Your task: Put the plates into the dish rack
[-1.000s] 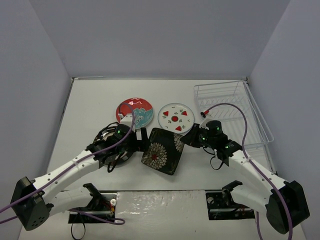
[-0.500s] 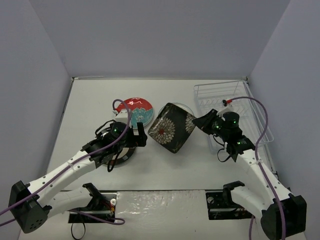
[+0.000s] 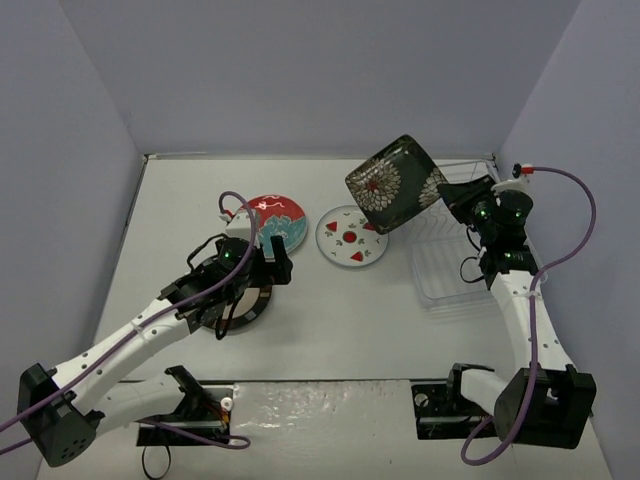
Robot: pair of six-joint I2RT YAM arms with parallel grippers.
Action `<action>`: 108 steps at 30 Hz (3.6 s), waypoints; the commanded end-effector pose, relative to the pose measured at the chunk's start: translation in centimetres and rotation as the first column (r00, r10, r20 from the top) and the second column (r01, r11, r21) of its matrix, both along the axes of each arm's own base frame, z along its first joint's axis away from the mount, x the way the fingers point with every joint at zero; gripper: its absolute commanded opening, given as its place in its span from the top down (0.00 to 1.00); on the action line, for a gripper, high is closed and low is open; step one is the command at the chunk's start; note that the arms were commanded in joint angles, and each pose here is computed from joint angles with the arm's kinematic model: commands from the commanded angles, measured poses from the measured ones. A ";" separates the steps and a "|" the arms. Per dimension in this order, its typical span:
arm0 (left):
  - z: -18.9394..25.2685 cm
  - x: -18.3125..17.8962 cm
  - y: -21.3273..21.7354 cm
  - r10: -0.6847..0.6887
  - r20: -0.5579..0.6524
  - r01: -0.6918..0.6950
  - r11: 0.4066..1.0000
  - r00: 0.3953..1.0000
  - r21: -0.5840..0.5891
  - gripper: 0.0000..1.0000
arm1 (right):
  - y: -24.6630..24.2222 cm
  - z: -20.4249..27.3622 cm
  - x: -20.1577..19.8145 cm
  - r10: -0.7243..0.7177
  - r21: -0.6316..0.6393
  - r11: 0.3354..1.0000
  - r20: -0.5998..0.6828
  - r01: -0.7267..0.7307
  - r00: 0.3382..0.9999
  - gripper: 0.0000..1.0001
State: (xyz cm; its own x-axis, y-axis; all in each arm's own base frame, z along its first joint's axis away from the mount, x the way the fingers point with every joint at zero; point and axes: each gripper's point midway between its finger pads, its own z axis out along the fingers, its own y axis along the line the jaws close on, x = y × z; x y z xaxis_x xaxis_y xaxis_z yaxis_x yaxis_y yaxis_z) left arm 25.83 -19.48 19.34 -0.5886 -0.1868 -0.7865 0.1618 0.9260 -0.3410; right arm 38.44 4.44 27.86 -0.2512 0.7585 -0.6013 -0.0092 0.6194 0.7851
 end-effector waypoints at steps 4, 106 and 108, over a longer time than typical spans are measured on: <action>8.1 6.0 -4.8 -0.043 0.144 0.099 0.907 0.989 -0.409 0.03 | 2.5 10.0 -2.3 0.109 0.052 0.990 0.320 -0.132 0.941 1.00; 14.6 6.4 0.1 0.031 0.335 0.027 0.985 0.942 -0.168 0.03 | -0.9 12.9 -2.4 -0.027 -0.590 0.790 0.240 0.168 0.970 1.00; 13.9 6.0 1.9 0.085 0.327 -0.044 0.990 0.941 -0.133 0.03 | -3.2 14.5 -2.4 -0.119 -0.637 0.727 0.249 0.255 0.961 1.00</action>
